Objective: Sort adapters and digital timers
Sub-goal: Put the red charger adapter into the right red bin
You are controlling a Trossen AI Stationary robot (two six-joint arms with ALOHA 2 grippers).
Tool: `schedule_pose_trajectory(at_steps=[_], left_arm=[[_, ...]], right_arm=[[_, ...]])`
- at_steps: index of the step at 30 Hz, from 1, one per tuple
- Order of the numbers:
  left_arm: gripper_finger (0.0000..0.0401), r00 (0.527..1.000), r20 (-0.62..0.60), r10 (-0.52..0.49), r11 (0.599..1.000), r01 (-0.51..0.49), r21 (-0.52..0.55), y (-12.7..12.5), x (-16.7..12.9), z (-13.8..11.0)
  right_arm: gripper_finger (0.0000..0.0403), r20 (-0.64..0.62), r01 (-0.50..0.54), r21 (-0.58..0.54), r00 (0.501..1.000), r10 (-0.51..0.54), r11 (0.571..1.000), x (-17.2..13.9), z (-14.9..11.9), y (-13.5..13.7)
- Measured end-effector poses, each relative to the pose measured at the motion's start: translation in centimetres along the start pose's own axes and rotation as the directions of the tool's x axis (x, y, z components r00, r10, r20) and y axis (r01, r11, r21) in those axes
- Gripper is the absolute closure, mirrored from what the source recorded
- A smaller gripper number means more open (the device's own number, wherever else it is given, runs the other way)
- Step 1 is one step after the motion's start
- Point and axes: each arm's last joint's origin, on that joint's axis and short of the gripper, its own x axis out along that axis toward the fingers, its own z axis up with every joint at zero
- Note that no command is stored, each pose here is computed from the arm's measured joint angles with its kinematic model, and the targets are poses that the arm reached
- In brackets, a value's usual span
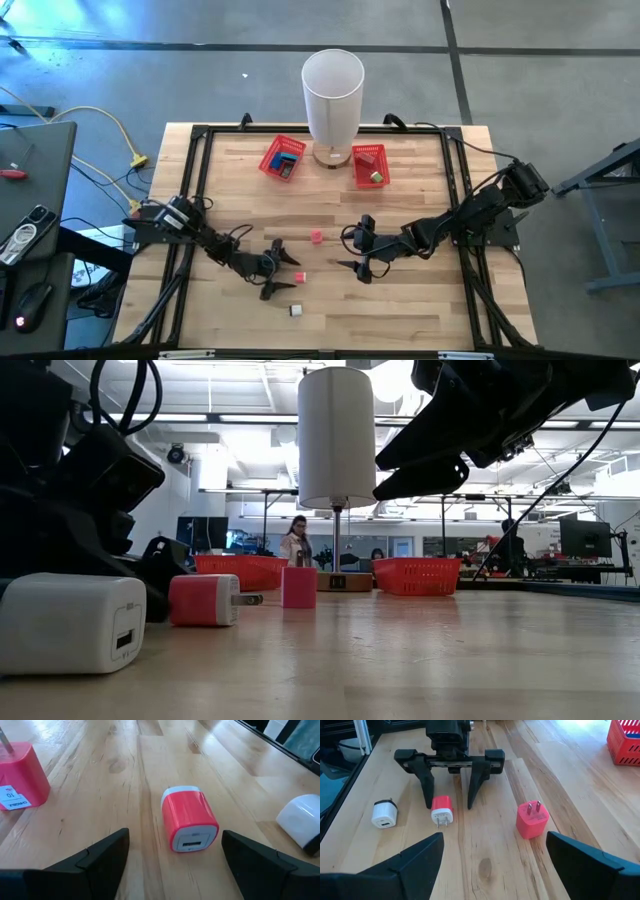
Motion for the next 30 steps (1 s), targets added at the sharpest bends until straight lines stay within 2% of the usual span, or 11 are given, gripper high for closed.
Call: schedule_pose_trajectory(at_steps=[10, 16, 30], left_arm=[[0.009, 1.0, 0.003, 0.016, 0.999, -0.016, 0.039, 0.0, 0.6, 0.3], [0.009, 1.0, 0.002, 0.005, 1.0, -0.005, 0.03, 0.5, 1.0, 0.6], [0.009, 0.999, 0.001, 0.051, 0.999, -0.051, 0.015, 1.5, 2.1, 1.4]], right_arm=[[0.0063, 0.0, 0.0, 0.0, 1.0, 0.0, 1.0, 0.0, 0.0, 0.0], [0.0063, 0.0, 0.0, 0.0, 1.0, 0.0, 1.0, 0.0, 0.0, 0.0], [0.0063, 0.0, 0.0, 0.0, 1.0, 0.0, 1.0, 0.0, 0.0, 0.0]])
